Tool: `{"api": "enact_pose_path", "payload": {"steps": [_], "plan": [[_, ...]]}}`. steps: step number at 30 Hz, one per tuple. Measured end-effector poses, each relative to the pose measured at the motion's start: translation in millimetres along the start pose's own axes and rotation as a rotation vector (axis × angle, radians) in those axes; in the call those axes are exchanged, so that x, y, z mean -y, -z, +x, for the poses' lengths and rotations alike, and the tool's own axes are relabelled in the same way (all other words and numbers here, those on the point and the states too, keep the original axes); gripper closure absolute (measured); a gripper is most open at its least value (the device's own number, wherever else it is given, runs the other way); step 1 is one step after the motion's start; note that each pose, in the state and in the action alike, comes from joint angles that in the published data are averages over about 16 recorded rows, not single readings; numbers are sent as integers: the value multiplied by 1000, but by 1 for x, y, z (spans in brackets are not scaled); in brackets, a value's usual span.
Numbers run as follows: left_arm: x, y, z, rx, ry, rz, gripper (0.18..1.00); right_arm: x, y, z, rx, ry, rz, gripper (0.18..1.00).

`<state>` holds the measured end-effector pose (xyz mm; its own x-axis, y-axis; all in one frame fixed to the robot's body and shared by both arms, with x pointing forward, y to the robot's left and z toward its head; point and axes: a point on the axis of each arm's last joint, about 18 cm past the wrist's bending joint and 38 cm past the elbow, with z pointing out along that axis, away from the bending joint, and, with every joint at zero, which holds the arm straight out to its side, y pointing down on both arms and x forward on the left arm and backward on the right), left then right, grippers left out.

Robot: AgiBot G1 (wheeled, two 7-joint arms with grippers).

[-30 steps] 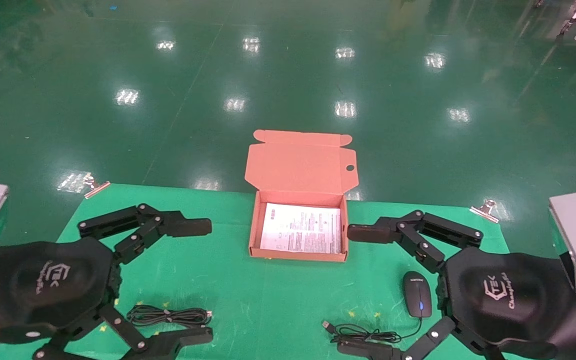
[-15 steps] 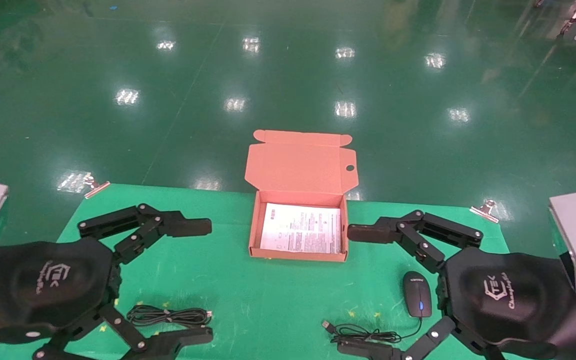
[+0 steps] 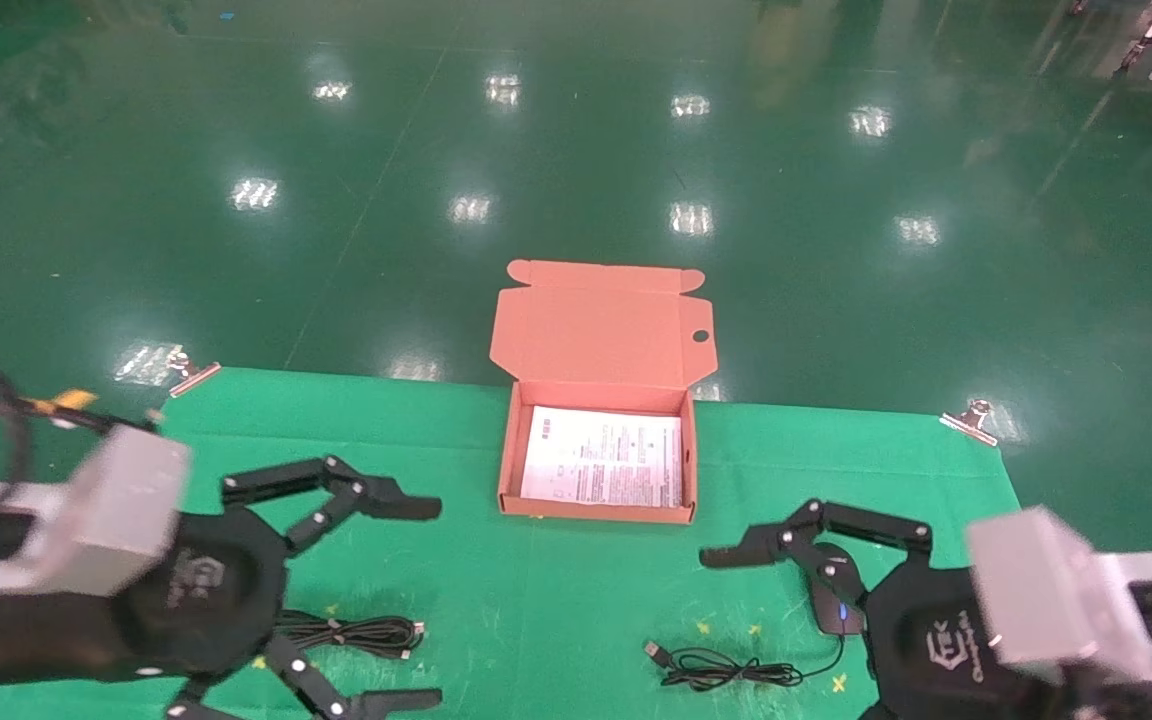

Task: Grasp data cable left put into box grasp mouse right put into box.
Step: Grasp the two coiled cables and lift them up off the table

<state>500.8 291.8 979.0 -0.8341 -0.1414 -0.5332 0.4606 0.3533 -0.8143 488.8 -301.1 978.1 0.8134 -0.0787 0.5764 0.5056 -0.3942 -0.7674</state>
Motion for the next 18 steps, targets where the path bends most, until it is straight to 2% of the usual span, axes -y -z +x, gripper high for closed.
{"api": "enact_pose_path", "payload": {"steps": [18], "plan": [[-79, -36, -45, -31, -277, -673, 184, -66, -39, 27, 262, 265, -649, 178]]}}
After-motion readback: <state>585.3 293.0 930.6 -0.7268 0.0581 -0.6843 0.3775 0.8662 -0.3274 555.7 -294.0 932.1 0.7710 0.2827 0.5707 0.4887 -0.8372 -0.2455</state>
